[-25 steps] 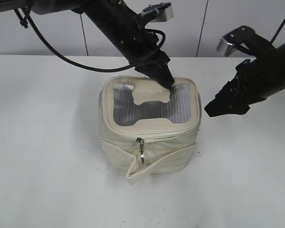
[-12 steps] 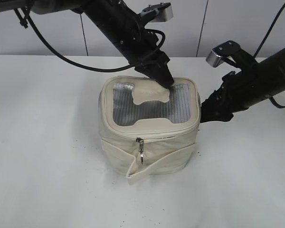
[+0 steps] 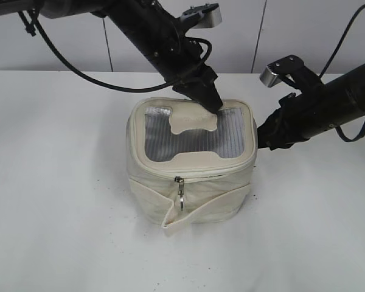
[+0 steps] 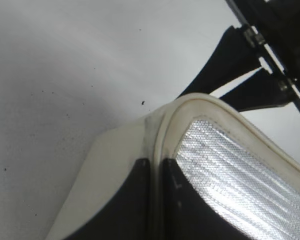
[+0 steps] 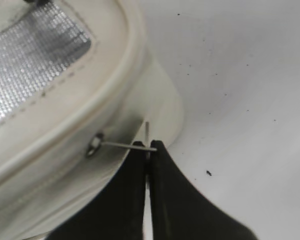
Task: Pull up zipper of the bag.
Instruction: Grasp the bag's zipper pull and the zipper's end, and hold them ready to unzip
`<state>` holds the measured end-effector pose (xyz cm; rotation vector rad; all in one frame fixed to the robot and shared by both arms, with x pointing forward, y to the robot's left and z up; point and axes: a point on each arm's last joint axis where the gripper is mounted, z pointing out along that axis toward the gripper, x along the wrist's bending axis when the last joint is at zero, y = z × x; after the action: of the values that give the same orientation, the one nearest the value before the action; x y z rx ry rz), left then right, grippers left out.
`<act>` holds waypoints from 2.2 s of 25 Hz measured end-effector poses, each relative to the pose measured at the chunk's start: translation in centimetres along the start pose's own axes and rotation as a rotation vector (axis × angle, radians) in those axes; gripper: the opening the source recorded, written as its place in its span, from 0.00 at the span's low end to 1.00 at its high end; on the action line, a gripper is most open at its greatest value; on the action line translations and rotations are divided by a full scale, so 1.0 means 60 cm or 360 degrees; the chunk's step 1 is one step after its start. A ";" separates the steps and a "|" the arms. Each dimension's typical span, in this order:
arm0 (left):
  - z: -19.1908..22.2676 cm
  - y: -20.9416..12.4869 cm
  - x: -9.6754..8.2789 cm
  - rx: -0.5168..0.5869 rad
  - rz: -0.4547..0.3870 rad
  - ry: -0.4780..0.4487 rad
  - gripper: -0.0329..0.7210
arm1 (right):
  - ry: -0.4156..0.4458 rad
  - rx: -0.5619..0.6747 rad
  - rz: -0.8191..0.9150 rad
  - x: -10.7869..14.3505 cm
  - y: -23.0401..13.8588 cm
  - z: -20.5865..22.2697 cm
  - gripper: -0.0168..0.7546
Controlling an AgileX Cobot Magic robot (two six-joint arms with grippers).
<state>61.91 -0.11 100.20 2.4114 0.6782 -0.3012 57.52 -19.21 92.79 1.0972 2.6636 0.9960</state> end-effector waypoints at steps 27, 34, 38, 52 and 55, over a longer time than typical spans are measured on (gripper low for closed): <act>0.000 0.001 -0.001 -0.0003 -0.0020 -0.0008 0.10 | 0.0111 0.0394 0.0229 0.097 -0.016 -0.106 0.03; 0.000 0.001 0.000 -0.0006 -0.0028 -0.0006 0.10 | 0.0178 0.0432 0.0083 0.184 -0.016 -0.113 0.03; 0.000 0.001 0.000 -0.0006 -0.0053 -0.0006 0.10 | 0.0214 0.0364 -0.0075 0.245 0.000 -0.095 0.03; 0.000 -0.002 -0.003 0.0028 -0.0062 -0.0026 0.10 | 0.0306 0.0217 -0.0181 0.340 0.055 -0.030 0.05; 0.000 -0.001 -0.002 0.0018 -0.0064 -0.0019 0.10 | 0.0277 0.0229 -0.0053 0.339 0.056 -0.035 0.19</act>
<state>61.76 -0.13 100.20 2.4071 0.7224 -0.3362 43.87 -5.16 99.58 1.0312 2.9225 0.9479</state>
